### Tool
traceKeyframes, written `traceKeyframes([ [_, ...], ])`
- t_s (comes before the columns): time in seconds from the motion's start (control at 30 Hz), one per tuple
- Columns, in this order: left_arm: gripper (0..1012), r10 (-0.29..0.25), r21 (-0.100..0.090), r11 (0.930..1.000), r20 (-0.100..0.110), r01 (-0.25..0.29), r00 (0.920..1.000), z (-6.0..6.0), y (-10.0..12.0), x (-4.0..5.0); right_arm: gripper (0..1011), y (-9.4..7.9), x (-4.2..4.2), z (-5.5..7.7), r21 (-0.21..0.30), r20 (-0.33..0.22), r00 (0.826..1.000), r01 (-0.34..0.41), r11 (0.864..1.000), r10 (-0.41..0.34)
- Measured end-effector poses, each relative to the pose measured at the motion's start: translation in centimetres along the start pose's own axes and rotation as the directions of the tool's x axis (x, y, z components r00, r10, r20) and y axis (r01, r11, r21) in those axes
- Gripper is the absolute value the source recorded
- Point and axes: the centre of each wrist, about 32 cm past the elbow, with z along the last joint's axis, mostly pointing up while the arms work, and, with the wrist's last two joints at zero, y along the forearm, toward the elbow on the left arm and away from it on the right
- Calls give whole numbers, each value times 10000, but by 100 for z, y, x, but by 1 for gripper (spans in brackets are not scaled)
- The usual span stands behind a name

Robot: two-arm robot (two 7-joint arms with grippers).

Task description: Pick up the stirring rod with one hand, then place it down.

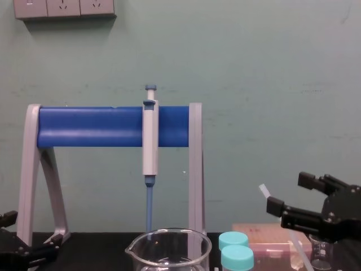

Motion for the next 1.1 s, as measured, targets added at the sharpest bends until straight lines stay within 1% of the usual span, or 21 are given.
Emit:
traceKeyframes([
  [0.03, 1000, 1, 0, 10000, 0, -1, 10000, 0, 0, 0, 1002, -5, -9, 18, 55, 143, 9999, 72, 10000, -73],
  [0.33, 1000, 0, 0, 10000, 1, 0, 10000, 0, 0, 0, 1002, -59, -59, 151, 566, 753, 9963, 376, 9977, -418],
  [0.43, 1000, 0, 0, 10000, 0, 0, 10000, 0, 0, 0, 1002, -79, -69, 188, 680, 887, 9945, 489, 9965, -549],
  [0.57, 1000, 1, 0, 10000, 0, -1, 10000, 0, 0, 0, 1002, -123, -72, 227, 725, 1019, 9907, 830, 9939, -902],
  [0.67, 1001, 1, 0, 10000, 0, -1, 10000, 0, 0, 0, 1002, -184, -62, 259, 585, 1006, 9846, 1375, 9888, -1429],
  [0.73, 1000, 0, 0, 10000, 0, 0, 10000, 0, 0, 0, 1002, -214, -59, 265, 483, 955, 9822, 1579, 9863, -1619],
  [0.77, 1000, 0, 0, 10000, 1, 0, 10000, 0, 0, 0, 1002, -249, -56, 270, 354, 891, 9791, 1805, 9829, -1830],
  [0.83, 1000, 0, -1, 10000, 1, 0, 10000, 0, 0, 0, 1002, -282, -52, 274, 205, 821, 9765, 1984, 9799, -1994],
  [0.87, 1000, 1, -1, 10000, 1, -1, 10000, 0, 0, 0, 1002, -312, -50, 276, 49, 751, 9746, 2113, 9774, -2111],
  [0.9, 1000, 1, -1, 10000, 0, -1, 10000, 0, 0, 0, 1002, -312, -50, 276, 49, 751, 9746, 2113, 9774, -2111],
  [1.1, 1000, 1, 0, 10000, 1, -1, 10000, 0, 0, 0, 1002, -431, -62, 241, -686, 577, 9716, 2331, 9700, -2294],
])
